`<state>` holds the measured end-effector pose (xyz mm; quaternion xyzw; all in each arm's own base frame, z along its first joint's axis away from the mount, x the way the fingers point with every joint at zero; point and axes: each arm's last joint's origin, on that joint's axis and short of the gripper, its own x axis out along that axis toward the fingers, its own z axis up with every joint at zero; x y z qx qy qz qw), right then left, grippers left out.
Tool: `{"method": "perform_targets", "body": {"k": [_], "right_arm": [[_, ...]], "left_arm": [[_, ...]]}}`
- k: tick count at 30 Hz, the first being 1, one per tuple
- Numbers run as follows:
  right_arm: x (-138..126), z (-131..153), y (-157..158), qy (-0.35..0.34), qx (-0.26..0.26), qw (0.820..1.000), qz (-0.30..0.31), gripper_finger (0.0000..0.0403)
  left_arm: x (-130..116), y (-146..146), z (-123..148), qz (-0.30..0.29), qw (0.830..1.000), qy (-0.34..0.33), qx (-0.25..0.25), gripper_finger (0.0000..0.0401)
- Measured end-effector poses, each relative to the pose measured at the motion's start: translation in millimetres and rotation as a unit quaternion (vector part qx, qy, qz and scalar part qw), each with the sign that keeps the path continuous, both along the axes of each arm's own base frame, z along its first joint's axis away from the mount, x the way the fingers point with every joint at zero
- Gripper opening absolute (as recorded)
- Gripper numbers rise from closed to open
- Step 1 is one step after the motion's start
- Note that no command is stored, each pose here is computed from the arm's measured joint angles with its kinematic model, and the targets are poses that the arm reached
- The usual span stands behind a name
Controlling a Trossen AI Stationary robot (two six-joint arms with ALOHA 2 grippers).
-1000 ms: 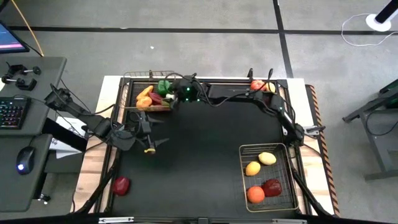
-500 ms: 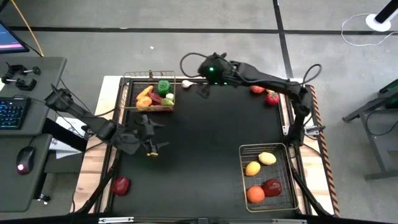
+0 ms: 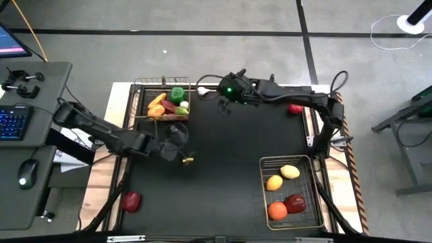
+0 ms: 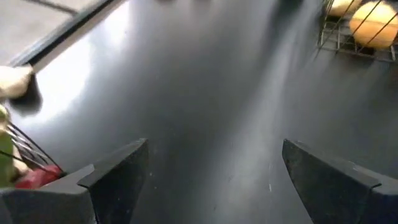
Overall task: Sort produce into baskets
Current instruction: Put the white garlic into the top wire basket
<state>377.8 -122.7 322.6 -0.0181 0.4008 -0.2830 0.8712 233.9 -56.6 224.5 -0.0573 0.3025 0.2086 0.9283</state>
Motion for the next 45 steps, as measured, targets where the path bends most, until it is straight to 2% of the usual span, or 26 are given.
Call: {"method": "perform_targets", "body": {"k": [2,4,8,10,13,19,22,25,31,34,39,42,45], "right_arm": [[6,-26,-18,-0.049,0.006,0.998,-0.033,0.0303],[6,-56,-40,-0.102,0.055,0.991,-0.066,0.0303],[8,-96,-90,-0.204,0.203,0.948,-0.138,0.0303],[13,-107,-112,-0.221,0.229,0.932,-0.173,0.0303],[28,-109,-138,-0.213,0.248,0.927,-0.182,0.0303],[65,-92,-163,-0.147,0.26,0.939,-0.169,0.0303],[73,-110,-172,-0.105,0.282,0.936,-0.184,0.0303],[69,-136,-180,-0.132,0.32,0.913,-0.216,0.0303],[60,-147,-203,-0.209,0.36,0.87,-0.264,0.0303],[66,-144,-201,-0.233,0.36,0.865,-0.262,0.0303],[69,-146,-194,-0.219,0.351,0.874,-0.254,0.03],[69,-147,-192,-0.207,0.353,0.879,-0.247,0.0275],[69,-147,-192,-0.204,0.351,0.881,-0.244,0.0209]], "left_arm": [[1,4,-1,0.0,1.0,0.005,-0.012,0.0358],[1,7,1,0.001,1.0,0.003,-0.018,0.0358],[-4,12,11,0.0,1.0,-0.016,-0.017,0.0358],[-8,15,17,-0.001,1.0,-0.027,-0.015,0.0358],[-14,16,25,-0.002,0.999,-0.043,-0.018,0.0358],[-23,17,30,-0.006,0.999,-0.039,-0.017,0.0358],[-26,15,27,-0.006,0.999,-0.025,-0.019,0.0358],[-28,14,25,-0.002,1.0,-0.015,-0.026,0.0358],[-28,12,25,-0.002,0.999,-0.016,-0.028,0.0358],[-28,13,25,0.001,1.0,-0.016,-0.026,0.0358],[-28,13,25,0.003,1.0,-0.017,-0.025,0.0358],[-28,13,26,0.003,0.999,-0.02,-0.026,0.0358],[-27,13,27,0.003,0.999,-0.027,-0.028,0.0358]]}}
